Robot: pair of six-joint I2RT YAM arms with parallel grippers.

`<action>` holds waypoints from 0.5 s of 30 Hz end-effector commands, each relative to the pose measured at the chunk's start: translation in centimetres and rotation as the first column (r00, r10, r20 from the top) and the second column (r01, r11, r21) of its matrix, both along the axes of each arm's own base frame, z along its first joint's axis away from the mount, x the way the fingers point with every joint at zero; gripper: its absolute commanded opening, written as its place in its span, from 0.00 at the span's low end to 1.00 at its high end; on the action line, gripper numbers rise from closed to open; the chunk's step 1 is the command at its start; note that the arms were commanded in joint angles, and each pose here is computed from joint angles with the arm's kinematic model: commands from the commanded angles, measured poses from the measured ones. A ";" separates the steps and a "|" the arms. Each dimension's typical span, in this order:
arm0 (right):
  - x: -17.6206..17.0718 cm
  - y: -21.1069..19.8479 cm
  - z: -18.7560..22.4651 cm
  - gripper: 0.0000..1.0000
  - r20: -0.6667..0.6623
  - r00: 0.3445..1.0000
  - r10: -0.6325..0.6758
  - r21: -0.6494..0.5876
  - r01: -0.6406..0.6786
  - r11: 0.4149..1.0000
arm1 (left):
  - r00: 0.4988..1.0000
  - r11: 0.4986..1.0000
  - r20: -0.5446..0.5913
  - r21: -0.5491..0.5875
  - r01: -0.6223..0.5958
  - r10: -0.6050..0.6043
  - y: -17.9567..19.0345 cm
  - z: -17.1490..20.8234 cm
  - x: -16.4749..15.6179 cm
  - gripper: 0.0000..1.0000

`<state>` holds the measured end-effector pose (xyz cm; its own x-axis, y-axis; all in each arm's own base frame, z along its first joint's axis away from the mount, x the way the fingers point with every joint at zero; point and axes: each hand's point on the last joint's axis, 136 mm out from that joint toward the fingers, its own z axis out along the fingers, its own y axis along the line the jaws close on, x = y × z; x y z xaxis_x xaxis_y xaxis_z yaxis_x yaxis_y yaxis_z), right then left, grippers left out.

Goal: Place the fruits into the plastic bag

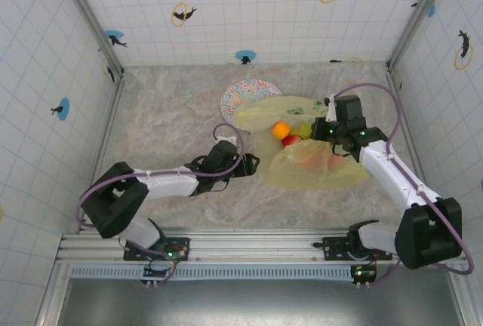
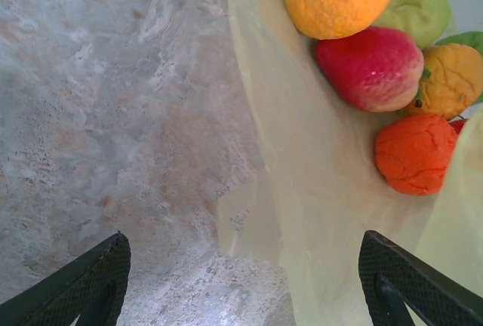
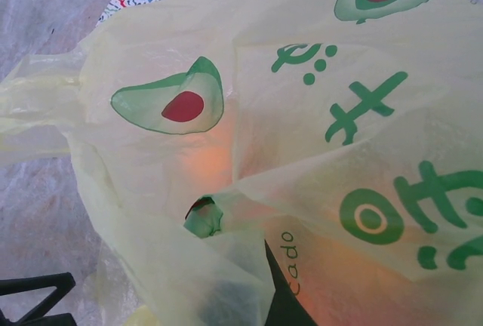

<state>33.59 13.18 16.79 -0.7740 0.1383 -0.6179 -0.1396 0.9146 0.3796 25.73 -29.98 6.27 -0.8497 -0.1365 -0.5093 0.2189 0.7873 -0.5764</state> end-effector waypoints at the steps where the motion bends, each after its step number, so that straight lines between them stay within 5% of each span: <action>1: 0.3 0.2 0.7 0.00 0.042 0.999 0.007 0.021 -0.008 1.000 | 0.999 0.999 -0.037 -0.043 -0.015 0.013 -0.8 -0.5 0.1 0.80; 15: -0.3 0.0 0.3 0.00 0.035 0.999 -0.008 0.026 0.007 1.000 | 0.997 0.998 -0.076 -0.055 0.003 -0.007 -2.1 -2.3 0.3 0.78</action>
